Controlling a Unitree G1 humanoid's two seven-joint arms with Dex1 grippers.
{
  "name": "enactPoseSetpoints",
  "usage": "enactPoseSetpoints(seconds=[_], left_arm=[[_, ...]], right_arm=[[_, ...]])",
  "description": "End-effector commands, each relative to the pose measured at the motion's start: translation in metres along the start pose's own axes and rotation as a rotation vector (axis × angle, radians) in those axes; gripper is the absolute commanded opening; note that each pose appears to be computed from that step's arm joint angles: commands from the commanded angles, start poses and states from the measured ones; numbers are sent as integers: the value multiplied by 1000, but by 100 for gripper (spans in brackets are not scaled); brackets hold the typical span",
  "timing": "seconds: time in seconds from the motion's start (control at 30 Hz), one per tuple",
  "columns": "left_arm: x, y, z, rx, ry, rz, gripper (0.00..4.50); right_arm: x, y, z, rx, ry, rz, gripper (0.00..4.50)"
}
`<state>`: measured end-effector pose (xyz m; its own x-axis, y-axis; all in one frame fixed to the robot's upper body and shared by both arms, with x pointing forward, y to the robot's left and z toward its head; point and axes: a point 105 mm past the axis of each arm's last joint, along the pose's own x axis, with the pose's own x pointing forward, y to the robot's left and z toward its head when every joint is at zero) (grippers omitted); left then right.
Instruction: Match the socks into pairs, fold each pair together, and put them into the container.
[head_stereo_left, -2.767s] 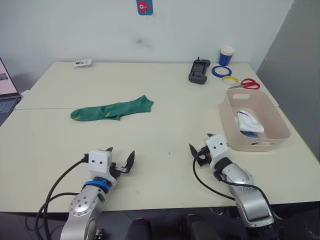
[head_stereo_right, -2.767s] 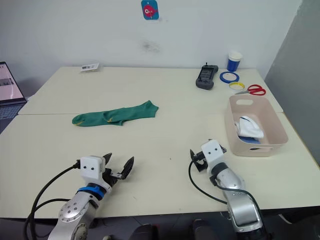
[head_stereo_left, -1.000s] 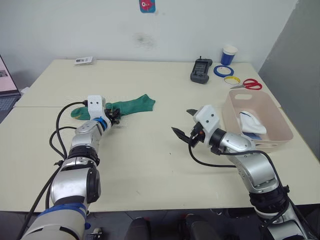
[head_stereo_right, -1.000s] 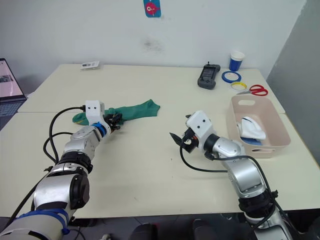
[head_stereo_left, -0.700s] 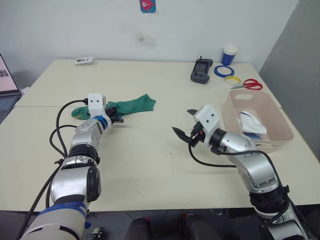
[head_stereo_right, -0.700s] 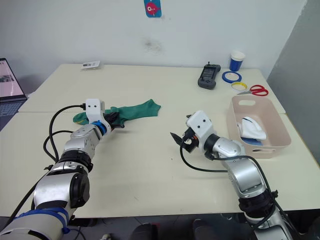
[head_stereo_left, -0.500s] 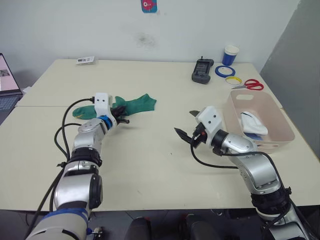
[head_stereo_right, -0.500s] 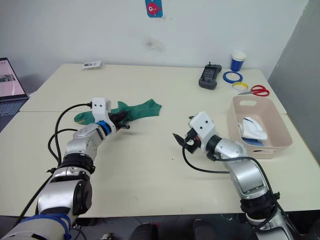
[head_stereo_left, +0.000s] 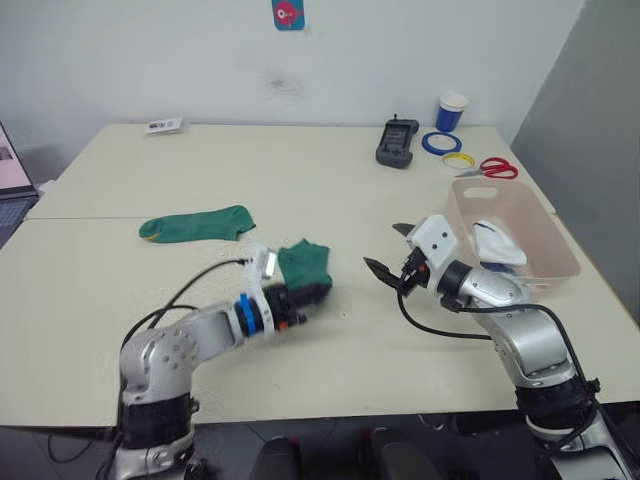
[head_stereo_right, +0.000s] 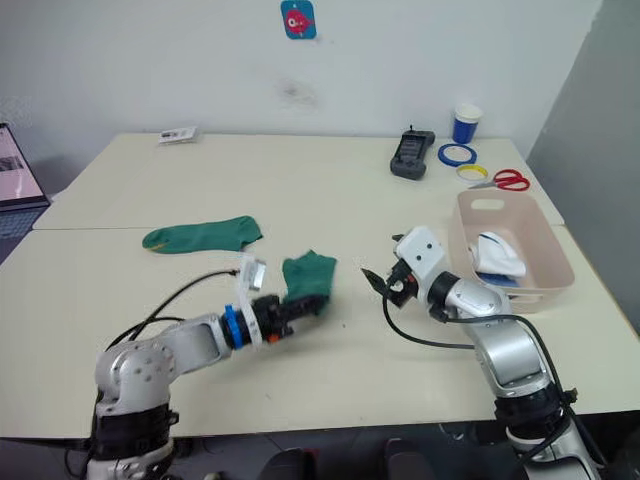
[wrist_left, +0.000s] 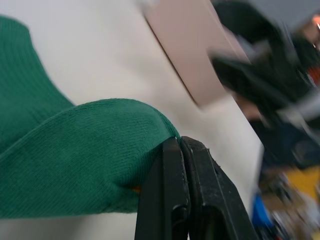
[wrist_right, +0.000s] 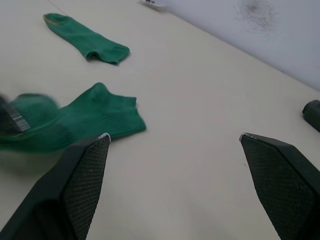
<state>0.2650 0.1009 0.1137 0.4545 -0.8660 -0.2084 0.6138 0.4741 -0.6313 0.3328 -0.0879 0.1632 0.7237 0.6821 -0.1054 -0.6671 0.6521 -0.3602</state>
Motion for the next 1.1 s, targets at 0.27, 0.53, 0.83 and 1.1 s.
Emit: enactPoseSetpoints(seconds=[0.27, 0.53, 0.83, 1.1], left_arm=[[-28, -24, -27, 59, 163, -151, 191], [-78, -1, 16, 349, 279, -100, 448], [10, 78, 101, 783, 137, 97, 448], [62, 92, 88, 829, 217, 74, 448]], right_arm=[[-10, -6, 3, -62, -19, 51, 450], [-24, 30, -9, -21, 18, 266, 450], [-22, 93, -33, -283, 60, 633, 450], [-6, 121, -37, -559, -31, 749, 450]])
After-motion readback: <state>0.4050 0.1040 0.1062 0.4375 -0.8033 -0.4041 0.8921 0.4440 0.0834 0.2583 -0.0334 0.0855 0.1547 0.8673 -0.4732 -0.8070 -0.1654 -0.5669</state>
